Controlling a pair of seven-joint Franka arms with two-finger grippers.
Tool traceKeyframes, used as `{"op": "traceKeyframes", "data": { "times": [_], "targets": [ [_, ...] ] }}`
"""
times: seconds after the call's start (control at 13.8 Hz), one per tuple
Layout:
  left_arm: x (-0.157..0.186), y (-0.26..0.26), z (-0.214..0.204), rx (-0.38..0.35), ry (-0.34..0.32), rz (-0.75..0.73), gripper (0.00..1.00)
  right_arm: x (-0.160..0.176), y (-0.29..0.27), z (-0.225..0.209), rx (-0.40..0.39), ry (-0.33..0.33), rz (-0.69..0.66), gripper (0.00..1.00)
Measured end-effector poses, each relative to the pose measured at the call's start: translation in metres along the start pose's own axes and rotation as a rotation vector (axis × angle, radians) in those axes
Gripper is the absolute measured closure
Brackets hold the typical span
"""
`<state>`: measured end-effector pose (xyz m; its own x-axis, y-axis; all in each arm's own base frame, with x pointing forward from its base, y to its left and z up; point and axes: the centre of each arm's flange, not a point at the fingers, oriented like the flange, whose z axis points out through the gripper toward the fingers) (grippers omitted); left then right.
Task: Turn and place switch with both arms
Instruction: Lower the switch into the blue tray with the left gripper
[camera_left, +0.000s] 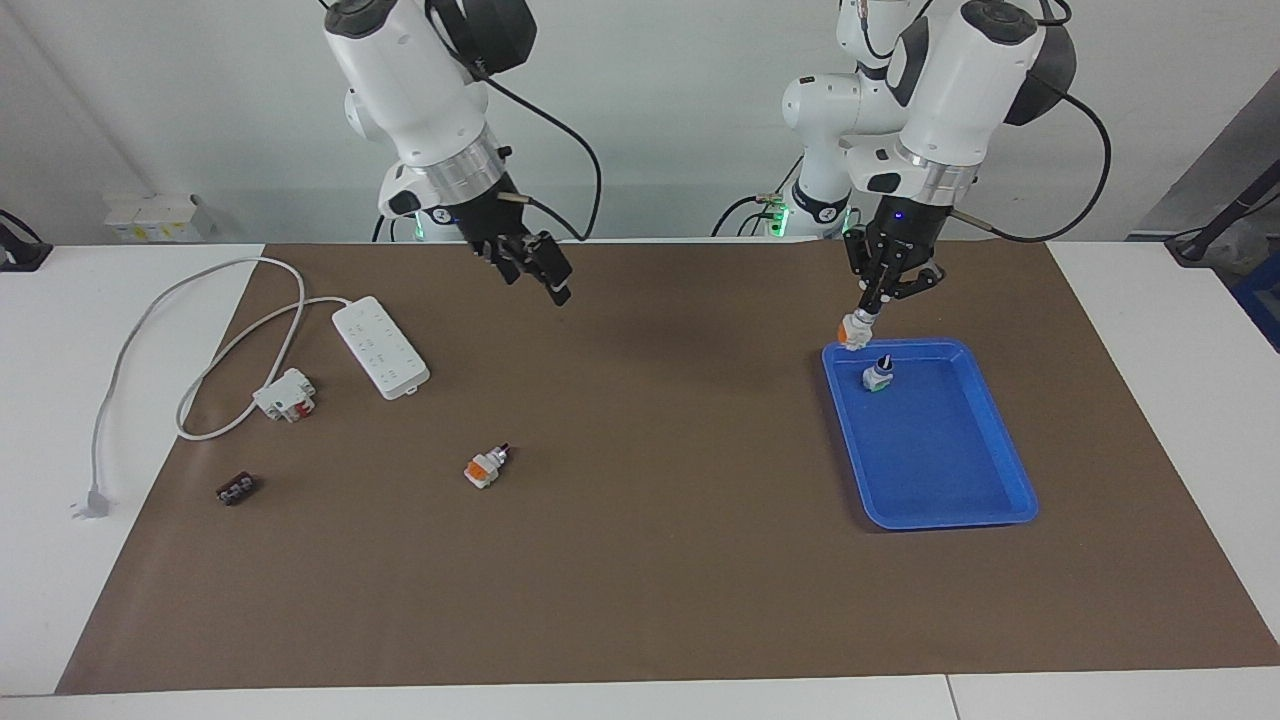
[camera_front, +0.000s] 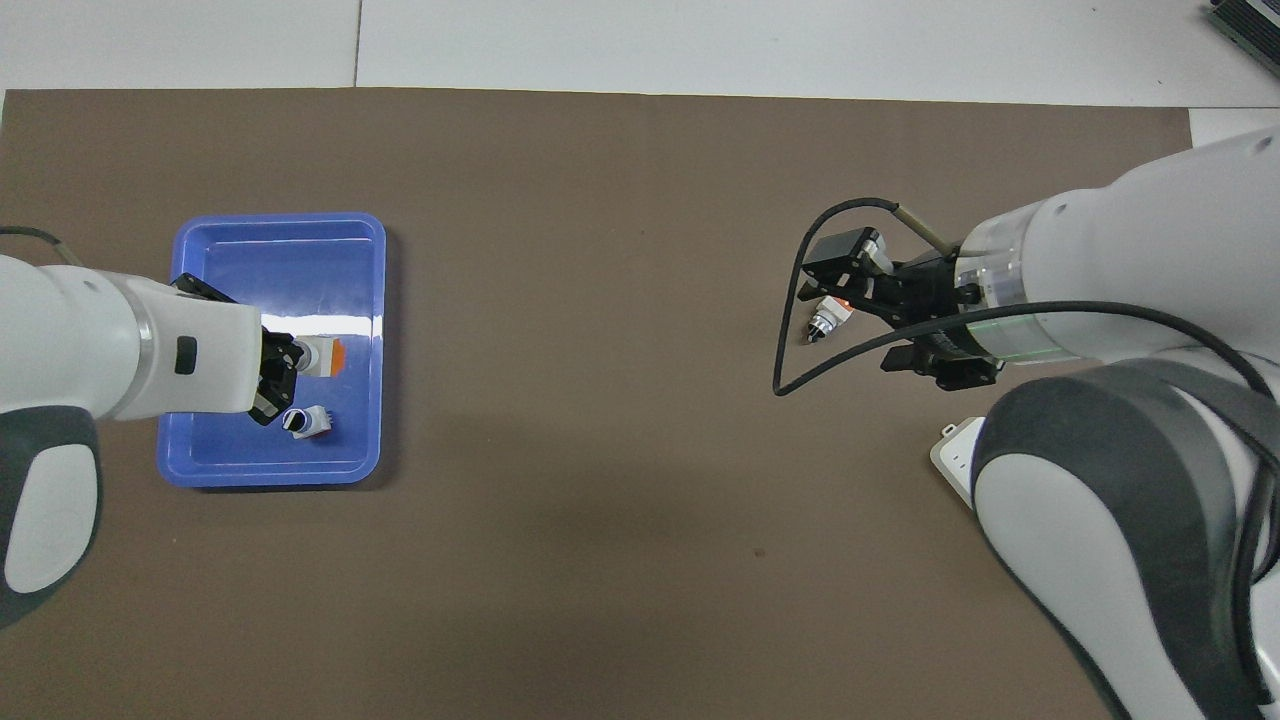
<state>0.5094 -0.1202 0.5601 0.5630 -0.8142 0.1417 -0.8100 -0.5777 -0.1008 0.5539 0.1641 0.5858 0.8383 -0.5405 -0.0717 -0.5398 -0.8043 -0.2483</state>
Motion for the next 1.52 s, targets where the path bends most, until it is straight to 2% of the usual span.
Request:
{"op": "traceKeyframes", "data": {
  "times": [0.14,0.29,0.72,0.87,1.01,1.23,1.52],
  "targets": [
    [-0.008,-0.007,0.003,0.029,-0.028,0.050,0.90,0.014,0.017,-0.008,-0.062,0.049,-0.130,0.00],
    [-0.012,-0.010,0.013,0.047,-0.035,0.122,0.90,0.018,0.026,-0.016,-0.090,0.069,-0.218,0.00],
    [-0.042,-0.030,0.045,0.094,-0.067,0.309,0.90,0.038,0.060,-0.050,-0.105,0.115,-0.348,0.00],
    [-0.049,-0.037,0.059,0.114,-0.064,0.415,0.90,0.042,0.067,-0.056,-0.126,0.130,-0.401,0.00],
    [-0.053,-0.043,0.078,0.103,-0.072,0.497,0.90,0.044,0.073,-0.059,-0.158,0.132,-0.428,0.00],
    [-0.052,-0.050,0.111,0.090,-0.129,0.650,0.90,0.047,0.081,-0.064,-0.174,0.117,-0.439,0.00],
    [-0.051,-0.050,0.136,0.039,-0.148,0.818,0.90,0.047,0.091,-0.068,-0.226,0.087,-0.469,0.00]
  ]
}}
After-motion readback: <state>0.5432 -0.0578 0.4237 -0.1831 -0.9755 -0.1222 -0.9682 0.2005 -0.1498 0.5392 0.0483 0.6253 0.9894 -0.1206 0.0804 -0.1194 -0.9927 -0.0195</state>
